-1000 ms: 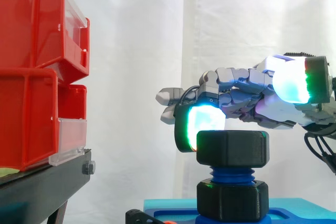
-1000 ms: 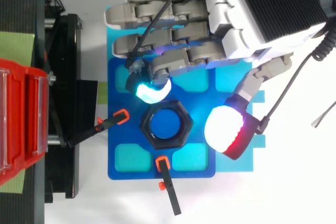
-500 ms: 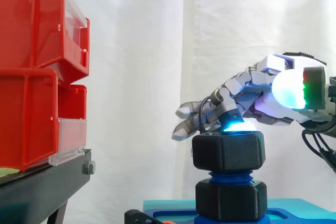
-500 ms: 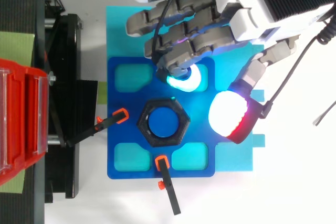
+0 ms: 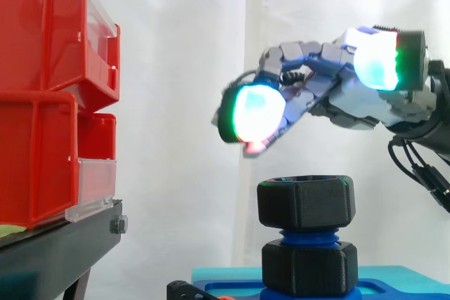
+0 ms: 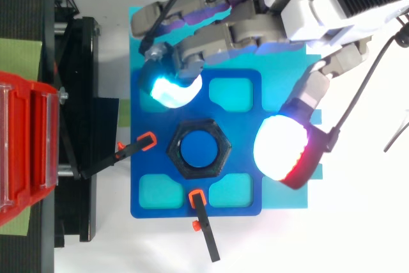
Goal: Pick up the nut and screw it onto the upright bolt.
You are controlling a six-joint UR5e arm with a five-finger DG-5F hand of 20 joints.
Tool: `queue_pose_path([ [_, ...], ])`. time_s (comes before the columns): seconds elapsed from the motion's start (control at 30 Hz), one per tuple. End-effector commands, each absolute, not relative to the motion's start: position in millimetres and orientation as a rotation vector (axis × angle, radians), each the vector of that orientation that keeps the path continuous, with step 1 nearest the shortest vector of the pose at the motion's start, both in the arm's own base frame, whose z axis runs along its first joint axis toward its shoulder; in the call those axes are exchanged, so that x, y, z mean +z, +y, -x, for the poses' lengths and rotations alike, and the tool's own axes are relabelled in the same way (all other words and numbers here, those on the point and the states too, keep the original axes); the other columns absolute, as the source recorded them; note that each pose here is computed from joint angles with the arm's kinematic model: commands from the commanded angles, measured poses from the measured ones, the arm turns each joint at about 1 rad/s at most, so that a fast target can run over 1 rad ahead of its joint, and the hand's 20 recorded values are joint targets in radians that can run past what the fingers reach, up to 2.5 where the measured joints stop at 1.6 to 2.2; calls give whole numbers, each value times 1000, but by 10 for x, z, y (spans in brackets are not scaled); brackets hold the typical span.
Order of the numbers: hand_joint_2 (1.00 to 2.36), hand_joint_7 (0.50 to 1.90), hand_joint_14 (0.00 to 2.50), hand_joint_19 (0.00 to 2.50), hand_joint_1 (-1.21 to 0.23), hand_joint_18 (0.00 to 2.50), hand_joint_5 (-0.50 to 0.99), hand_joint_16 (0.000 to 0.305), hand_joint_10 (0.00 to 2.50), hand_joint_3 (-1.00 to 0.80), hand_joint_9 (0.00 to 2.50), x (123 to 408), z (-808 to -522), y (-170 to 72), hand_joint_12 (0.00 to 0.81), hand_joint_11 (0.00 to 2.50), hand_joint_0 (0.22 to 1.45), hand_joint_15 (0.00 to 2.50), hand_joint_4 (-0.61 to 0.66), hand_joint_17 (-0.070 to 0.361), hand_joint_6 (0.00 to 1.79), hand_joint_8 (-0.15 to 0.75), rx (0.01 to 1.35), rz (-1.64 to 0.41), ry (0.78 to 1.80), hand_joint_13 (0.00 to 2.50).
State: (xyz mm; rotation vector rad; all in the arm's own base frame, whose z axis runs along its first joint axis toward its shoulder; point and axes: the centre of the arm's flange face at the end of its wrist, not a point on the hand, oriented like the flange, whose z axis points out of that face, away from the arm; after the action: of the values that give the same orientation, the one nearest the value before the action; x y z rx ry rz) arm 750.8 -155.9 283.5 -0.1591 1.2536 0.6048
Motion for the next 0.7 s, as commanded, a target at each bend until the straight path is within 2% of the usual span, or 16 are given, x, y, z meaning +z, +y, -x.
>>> queue_pose_path([
  [0.0,1000,860,0,0,-158,92,-139,29,0,-500,793,2882,-7538,-1489,293,0,468,0,245,66,503,250,616,179,1242,438],
  [0.17,1000,786,0,0,-153,48,-154,32,0,-500,715,2869,-7557,-1396,304,0,466,0,218,72,503,247,626,187,1241,385],
  [0.53,1000,749,0,0,-150,0,-163,35,0,-500,634,2645,-7595,-1344,315,0,464,0,201,78,502,247,640,174,1272,332],
  [0.67,1000,735,0,0,-147,0,-169,36,0,-500,592,2383,-7618,-1382,319,0,461,0,198,80,502,247,647,154,1303,311],
])
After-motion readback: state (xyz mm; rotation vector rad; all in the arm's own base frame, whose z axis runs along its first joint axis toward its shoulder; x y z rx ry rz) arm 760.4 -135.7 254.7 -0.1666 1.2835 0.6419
